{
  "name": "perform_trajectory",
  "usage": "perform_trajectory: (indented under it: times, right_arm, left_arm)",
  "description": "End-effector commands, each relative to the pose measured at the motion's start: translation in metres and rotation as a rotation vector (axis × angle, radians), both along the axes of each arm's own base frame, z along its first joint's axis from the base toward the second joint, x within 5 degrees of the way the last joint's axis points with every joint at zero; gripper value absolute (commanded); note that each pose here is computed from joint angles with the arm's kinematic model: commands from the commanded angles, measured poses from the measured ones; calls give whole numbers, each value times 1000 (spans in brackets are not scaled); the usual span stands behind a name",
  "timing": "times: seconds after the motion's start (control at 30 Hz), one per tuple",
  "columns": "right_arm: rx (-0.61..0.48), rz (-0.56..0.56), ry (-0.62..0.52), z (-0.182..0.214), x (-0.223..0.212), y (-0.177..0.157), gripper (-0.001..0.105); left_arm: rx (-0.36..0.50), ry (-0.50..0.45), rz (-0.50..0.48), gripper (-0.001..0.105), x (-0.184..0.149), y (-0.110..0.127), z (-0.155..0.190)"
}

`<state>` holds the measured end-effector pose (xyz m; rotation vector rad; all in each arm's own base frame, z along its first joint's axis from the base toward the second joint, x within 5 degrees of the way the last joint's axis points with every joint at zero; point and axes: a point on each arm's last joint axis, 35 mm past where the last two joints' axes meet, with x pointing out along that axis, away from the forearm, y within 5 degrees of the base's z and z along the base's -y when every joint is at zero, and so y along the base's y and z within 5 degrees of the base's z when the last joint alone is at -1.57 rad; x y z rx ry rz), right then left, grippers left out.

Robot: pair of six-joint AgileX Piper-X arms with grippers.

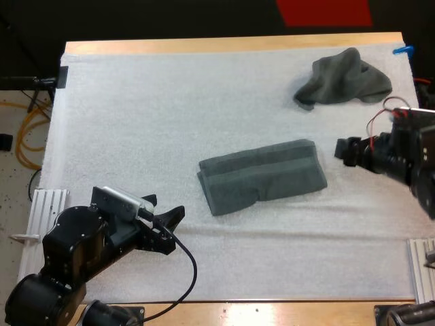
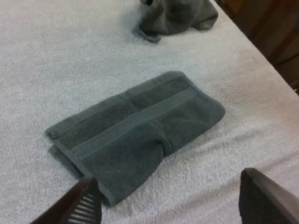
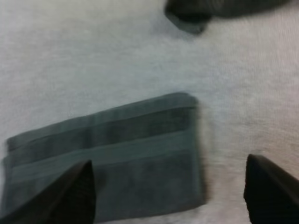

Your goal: Pick towel from pile fold and stack

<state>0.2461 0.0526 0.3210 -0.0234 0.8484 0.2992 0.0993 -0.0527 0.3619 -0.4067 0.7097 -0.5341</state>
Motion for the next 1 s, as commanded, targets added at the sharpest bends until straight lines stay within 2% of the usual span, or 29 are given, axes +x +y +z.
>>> perform_trajectory:
  times: [0.0,0.2,0.43,0.8,0.97]
  right_arm:
    - [8,1,19,-4,10,-8,64]
    - [119,-48,181,-43,40,-51,64]
    - [209,-27,330,-91,57,-82,60]
    - [222,-3,449,-145,76,-84,61]
    - [305,25,476,-162,81,-81,61]
  left_arm:
    - [-10,-4,8,61,-1,1,2]
    - [-9,14,-2,61,-2,1,1]
    - [-2,40,-6,61,-4,1,-1]
    - [-2,40,-6,61,-4,1,-1]
    - [-2,40,-6,61,-4,1,-1]
